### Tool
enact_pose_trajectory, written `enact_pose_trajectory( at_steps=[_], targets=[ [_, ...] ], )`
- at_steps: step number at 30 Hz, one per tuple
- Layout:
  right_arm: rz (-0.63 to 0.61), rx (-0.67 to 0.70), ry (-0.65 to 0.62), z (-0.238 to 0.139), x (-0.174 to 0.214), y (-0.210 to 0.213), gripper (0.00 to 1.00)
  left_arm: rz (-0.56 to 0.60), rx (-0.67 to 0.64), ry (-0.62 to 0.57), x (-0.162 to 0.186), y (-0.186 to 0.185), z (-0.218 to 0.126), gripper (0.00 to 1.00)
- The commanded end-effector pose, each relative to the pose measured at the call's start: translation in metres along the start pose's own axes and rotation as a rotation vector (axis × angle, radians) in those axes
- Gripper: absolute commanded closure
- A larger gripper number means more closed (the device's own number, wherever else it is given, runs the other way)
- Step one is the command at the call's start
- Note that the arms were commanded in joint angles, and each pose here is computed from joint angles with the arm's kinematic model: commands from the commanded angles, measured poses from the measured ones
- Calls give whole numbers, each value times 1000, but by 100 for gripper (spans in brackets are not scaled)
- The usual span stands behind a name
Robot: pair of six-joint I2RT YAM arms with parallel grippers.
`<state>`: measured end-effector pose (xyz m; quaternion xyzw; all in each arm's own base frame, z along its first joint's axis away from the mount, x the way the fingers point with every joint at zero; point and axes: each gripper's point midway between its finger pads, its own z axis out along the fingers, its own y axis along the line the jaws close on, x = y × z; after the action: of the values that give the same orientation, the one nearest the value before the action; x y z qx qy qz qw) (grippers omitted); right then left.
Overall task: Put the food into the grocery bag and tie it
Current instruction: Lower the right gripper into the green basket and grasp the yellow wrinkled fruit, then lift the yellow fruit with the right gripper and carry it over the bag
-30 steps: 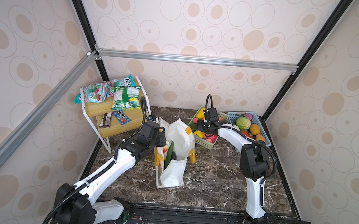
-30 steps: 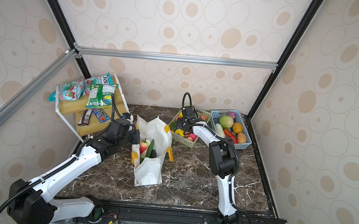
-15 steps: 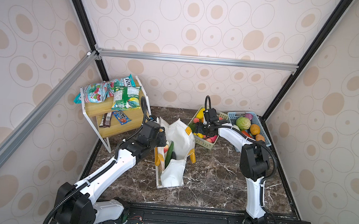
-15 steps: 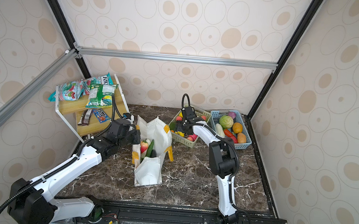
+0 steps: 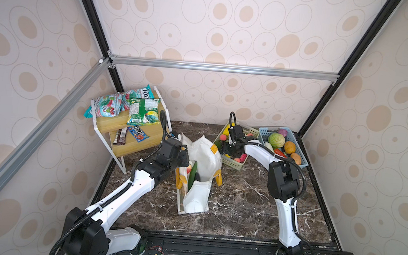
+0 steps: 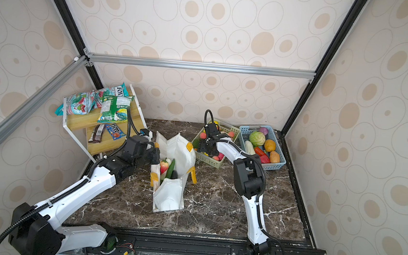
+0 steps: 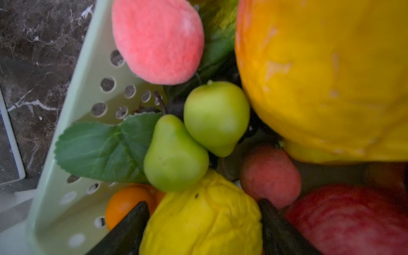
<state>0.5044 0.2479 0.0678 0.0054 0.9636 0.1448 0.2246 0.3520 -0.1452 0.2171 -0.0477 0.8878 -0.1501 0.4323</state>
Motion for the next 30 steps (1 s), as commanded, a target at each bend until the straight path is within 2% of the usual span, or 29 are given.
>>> enact_pose_trajectory(
  at_steps=[1, 4, 21, 30],
  targets=[
    [12, 22, 41, 4, 9, -7, 27, 9, 7, -23, -6, 0, -4, 100],
    [14, 15, 24, -4, 6, -6, 33, 7, 9, -25, -6, -1, -4, 100],
    [-21, -41, -72, -77, -9, 2, 33, 33, 123, 16, -1, -23, 4, 100],
    [-60, -46, -124, -116, -14, 4, 33, 65, 211, 37, 0, -53, 6, 100]
  ],
)
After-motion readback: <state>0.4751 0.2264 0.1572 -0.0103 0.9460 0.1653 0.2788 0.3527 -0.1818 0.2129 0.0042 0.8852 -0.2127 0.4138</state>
